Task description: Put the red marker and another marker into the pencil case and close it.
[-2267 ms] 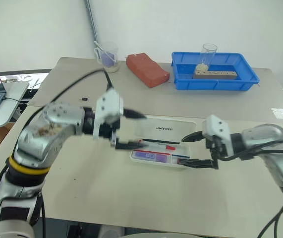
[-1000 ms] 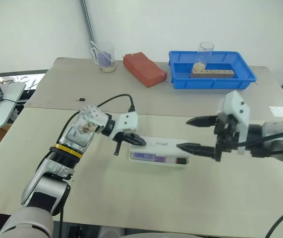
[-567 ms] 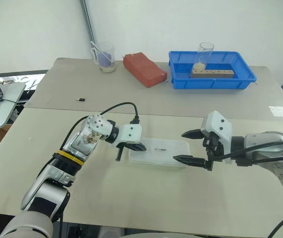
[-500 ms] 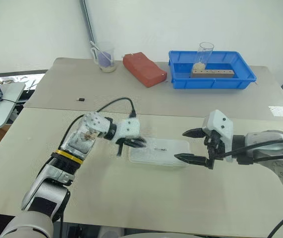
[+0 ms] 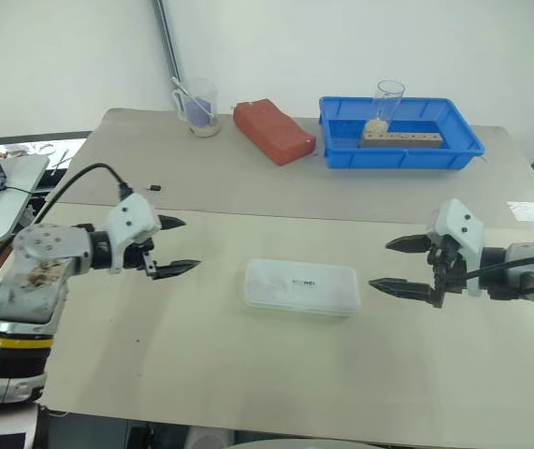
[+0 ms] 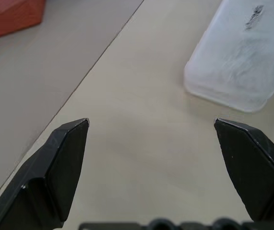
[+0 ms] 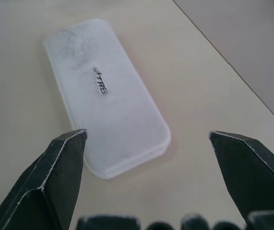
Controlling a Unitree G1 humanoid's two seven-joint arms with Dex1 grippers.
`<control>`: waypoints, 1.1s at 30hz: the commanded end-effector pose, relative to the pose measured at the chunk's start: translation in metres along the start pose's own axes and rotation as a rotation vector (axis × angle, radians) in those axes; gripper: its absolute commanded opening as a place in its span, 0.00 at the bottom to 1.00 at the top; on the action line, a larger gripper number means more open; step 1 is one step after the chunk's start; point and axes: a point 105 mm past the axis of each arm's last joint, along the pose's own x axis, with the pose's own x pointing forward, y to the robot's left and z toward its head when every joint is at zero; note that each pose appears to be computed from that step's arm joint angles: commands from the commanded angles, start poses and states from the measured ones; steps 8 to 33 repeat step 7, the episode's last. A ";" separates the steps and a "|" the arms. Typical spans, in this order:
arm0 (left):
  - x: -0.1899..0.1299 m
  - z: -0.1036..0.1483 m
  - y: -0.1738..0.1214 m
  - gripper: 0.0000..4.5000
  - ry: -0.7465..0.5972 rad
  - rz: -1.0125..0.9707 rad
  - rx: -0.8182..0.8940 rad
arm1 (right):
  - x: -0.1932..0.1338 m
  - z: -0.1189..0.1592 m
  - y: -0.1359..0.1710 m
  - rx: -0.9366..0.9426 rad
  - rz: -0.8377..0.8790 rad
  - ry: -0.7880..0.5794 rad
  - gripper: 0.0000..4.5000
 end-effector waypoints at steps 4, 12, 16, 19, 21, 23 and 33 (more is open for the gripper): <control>-0.012 0.015 0.009 0.98 -0.023 0.087 0.036 | -0.010 0.002 -0.009 -0.027 -0.073 -0.022 1.00; -0.012 0.014 0.006 0.98 -0.020 0.065 0.025 | -0.008 0.001 -0.009 -0.021 -0.077 -0.028 1.00; -0.012 0.014 0.006 0.98 -0.020 0.065 0.025 | -0.008 0.001 -0.009 -0.021 -0.077 -0.028 1.00; -0.012 0.014 0.006 0.98 -0.020 0.065 0.025 | -0.008 0.001 -0.009 -0.021 -0.077 -0.028 1.00; -0.012 0.014 0.006 0.98 -0.020 0.065 0.025 | -0.008 0.001 -0.009 -0.021 -0.077 -0.028 1.00; -0.012 0.014 0.006 0.98 -0.020 0.065 0.025 | -0.008 0.001 -0.009 -0.021 -0.077 -0.028 1.00; -0.012 0.014 0.006 0.98 -0.020 0.065 0.025 | -0.008 0.001 -0.009 -0.021 -0.077 -0.028 1.00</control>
